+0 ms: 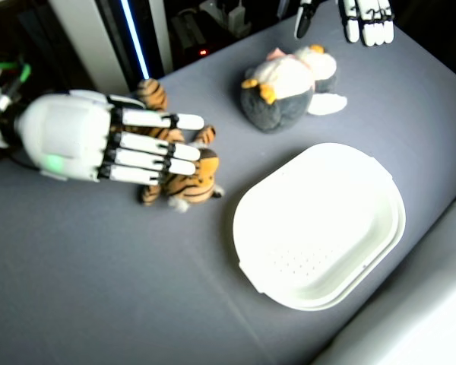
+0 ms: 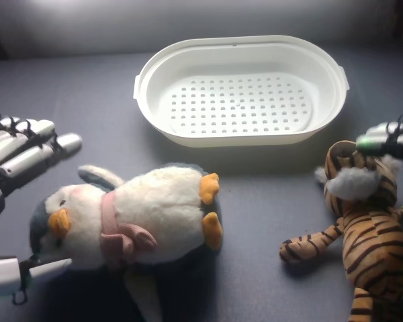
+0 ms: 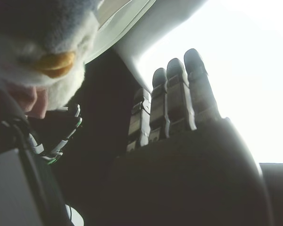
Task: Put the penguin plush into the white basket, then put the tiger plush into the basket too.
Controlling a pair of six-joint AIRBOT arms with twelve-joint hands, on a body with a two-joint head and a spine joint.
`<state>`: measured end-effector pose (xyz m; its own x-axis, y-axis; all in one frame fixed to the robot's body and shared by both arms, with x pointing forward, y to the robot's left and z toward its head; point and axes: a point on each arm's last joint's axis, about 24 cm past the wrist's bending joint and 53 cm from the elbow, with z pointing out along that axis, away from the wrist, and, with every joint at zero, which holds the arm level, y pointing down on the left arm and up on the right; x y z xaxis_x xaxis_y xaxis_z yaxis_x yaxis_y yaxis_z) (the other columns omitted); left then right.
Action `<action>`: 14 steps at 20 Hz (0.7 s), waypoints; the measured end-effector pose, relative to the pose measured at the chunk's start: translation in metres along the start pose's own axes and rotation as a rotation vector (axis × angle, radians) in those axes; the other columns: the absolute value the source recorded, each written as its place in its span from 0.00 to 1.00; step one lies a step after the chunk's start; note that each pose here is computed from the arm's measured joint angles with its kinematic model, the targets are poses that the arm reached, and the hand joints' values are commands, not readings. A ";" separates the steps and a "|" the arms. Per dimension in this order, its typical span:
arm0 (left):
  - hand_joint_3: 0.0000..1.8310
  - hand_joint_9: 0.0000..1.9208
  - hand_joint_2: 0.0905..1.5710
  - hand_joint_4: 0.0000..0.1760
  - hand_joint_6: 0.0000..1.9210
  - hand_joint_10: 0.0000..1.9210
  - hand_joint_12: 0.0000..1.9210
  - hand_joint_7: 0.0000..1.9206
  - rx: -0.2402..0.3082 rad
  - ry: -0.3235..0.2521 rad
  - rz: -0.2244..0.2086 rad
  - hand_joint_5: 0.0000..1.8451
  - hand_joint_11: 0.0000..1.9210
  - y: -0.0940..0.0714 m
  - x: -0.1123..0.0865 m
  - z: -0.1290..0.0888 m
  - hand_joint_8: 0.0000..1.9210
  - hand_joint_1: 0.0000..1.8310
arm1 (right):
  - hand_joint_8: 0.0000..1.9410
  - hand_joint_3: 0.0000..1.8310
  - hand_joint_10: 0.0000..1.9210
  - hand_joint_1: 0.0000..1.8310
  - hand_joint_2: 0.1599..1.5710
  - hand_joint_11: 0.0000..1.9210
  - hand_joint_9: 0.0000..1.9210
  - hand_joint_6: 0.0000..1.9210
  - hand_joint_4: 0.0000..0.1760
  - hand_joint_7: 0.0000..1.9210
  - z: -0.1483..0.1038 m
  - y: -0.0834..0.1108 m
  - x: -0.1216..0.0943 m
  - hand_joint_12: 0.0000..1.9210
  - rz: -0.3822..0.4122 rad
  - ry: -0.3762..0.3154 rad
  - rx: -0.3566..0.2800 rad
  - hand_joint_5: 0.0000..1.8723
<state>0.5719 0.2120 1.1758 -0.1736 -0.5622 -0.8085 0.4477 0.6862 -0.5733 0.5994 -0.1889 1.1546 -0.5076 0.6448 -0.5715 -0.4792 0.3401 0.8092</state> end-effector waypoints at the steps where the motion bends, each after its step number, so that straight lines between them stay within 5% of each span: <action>1: 0.00 0.07 0.56 0.80 0.00 0.00 0.23 0.06 0.003 0.007 0.003 0.11 0.00 0.000 0.001 0.000 0.00 0.33 | 0.00 0.00 0.00 0.31 0.78 0.09 0.19 0.00 0.25 0.20 0.000 0.000 0.000 0.23 -0.001 0.001 -0.001 0.24; 3: 0.00 0.07 0.54 0.93 0.00 0.00 0.18 0.04 -0.001 0.028 0.017 0.08 0.00 0.004 0.004 0.004 0.00 0.34 | 0.00 0.00 0.00 0.32 0.79 0.10 0.19 0.00 0.17 0.20 0.000 0.000 -0.001 0.23 -0.001 -0.003 0.001 0.24; 5: 0.00 0.07 0.52 0.96 0.00 0.00 0.19 0.03 -0.015 0.047 0.028 0.07 0.00 0.009 0.010 0.012 0.00 0.35 | 0.00 0.00 0.00 0.31 0.79 0.10 0.20 0.00 0.25 0.20 0.000 -0.001 -0.001 0.23 -0.001 -0.003 0.000 0.24; 7: 0.00 0.10 0.48 0.65 0.00 0.01 0.25 0.06 -0.021 0.075 0.050 0.12 0.00 0.012 0.017 0.023 0.00 0.39 | 0.00 0.00 0.00 0.32 0.79 0.10 0.20 0.00 0.24 0.20 0.000 -0.001 0.000 0.23 0.003 -0.003 0.001 0.23; 10: 0.00 0.13 0.47 0.53 0.00 0.00 0.45 0.07 -0.042 0.130 0.067 0.14 0.00 0.021 0.037 0.042 0.00 0.41 | 0.00 0.00 0.00 0.32 0.79 0.09 0.20 0.00 0.26 0.20 0.000 -0.001 -0.001 0.23 0.007 -0.003 0.000 0.24; 11: 0.00 0.14 0.48 0.50 0.00 0.00 0.48 0.09 -0.052 0.153 0.088 0.15 0.00 0.024 0.044 0.046 0.00 0.41 | 0.00 0.00 0.00 0.33 0.79 0.09 0.19 0.00 0.19 0.20 0.000 -0.001 -0.001 0.22 0.008 -0.003 0.001 0.24; 13: 0.00 0.23 0.55 0.15 0.00 0.01 0.53 0.24 -0.070 0.189 0.118 0.24 0.05 0.027 0.056 0.050 0.01 0.49 | 0.00 0.00 0.00 0.33 0.79 0.08 0.20 0.00 0.18 0.20 0.000 -0.001 -0.001 0.22 0.013 -0.003 -0.001 0.24; 14: 0.00 0.37 0.59 0.00 0.02 0.06 0.54 0.41 -0.073 0.194 0.119 0.40 0.17 0.028 0.057 0.049 0.04 0.61 | 0.00 0.00 0.01 0.33 0.79 0.09 0.21 0.00 0.21 0.21 0.000 -0.001 -0.001 0.23 0.013 -0.003 0.000 0.24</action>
<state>0.6175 0.1763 1.1202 -0.2917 -0.3809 -0.8774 0.4114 0.7781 -0.4746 0.6002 -0.1893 1.1544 -0.5117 0.6511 -0.5606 -0.4726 0.3316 0.8165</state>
